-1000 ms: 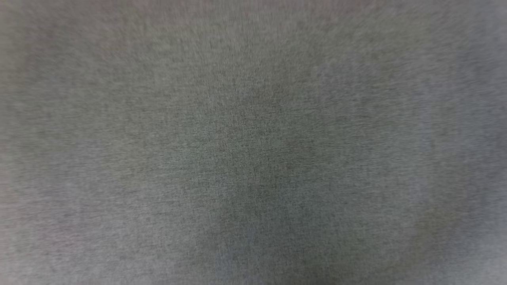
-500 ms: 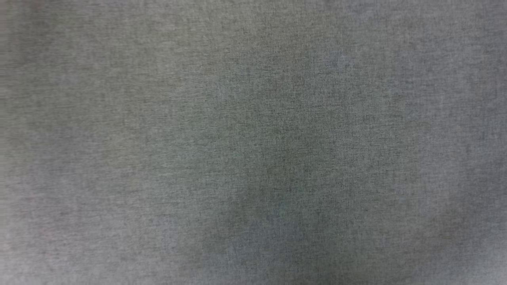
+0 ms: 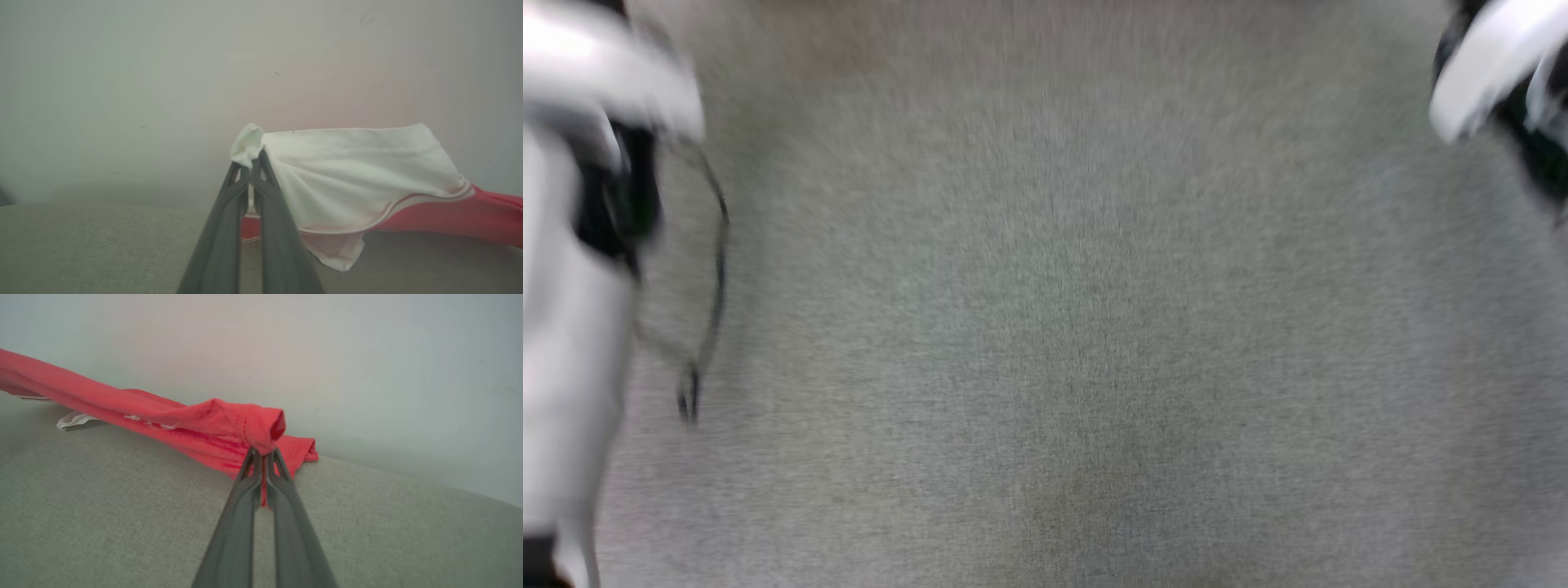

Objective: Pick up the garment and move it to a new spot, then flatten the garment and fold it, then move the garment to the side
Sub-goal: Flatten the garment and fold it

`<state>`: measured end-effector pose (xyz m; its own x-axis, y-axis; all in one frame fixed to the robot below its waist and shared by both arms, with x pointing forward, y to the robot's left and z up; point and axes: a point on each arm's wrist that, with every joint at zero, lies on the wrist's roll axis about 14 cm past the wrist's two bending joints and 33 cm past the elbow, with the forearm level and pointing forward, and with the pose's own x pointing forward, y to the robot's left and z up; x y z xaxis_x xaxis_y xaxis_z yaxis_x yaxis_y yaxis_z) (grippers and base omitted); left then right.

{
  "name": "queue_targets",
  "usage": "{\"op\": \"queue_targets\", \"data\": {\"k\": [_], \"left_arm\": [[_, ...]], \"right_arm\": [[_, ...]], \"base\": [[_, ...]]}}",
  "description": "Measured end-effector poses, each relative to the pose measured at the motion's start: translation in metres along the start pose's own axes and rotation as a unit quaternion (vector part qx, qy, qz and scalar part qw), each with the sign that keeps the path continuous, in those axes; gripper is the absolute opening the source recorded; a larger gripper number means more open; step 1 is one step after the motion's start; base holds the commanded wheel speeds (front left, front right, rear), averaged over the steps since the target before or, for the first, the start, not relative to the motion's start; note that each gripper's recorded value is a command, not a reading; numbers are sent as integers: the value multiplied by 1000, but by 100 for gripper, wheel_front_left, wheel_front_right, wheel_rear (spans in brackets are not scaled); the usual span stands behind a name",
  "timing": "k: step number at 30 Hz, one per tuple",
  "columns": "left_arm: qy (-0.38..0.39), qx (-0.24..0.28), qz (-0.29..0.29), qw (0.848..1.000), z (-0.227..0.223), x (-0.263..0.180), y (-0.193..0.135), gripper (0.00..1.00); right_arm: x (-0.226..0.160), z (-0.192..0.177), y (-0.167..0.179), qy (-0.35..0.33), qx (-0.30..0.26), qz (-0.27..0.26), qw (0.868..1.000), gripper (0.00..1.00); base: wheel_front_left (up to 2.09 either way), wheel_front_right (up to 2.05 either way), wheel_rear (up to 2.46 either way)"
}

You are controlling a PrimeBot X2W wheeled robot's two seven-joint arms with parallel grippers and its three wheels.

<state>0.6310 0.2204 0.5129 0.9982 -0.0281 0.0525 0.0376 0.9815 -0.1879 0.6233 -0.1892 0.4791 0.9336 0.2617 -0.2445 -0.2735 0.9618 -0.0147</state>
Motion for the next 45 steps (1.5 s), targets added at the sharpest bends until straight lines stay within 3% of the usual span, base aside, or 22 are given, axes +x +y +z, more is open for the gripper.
{"op": "queue_targets", "data": {"k": [14,27,29,35,45], "left_arm": [[123,-6,82,989,-35,-207,34,0],[189,-50,137,971,-35,-333,27,0],[185,-52,132,972,-28,-336,24,0],[155,-46,71,984,-12,-282,0,0],[185,-51,17,981,-50,-213,-20,0]], "right_arm": [[-145,-69,35,62,59,7,996,0],[-253,-123,52,111,104,-14,988,0],[-262,-122,60,113,117,-16,986,0],[-243,-106,65,117,99,-23,988,0],[-188,-111,62,141,69,-17,987,0]], "base": [[0,0,0],[0,0,0],[0,0,0],[0,0,0],[0,0,0]]}}
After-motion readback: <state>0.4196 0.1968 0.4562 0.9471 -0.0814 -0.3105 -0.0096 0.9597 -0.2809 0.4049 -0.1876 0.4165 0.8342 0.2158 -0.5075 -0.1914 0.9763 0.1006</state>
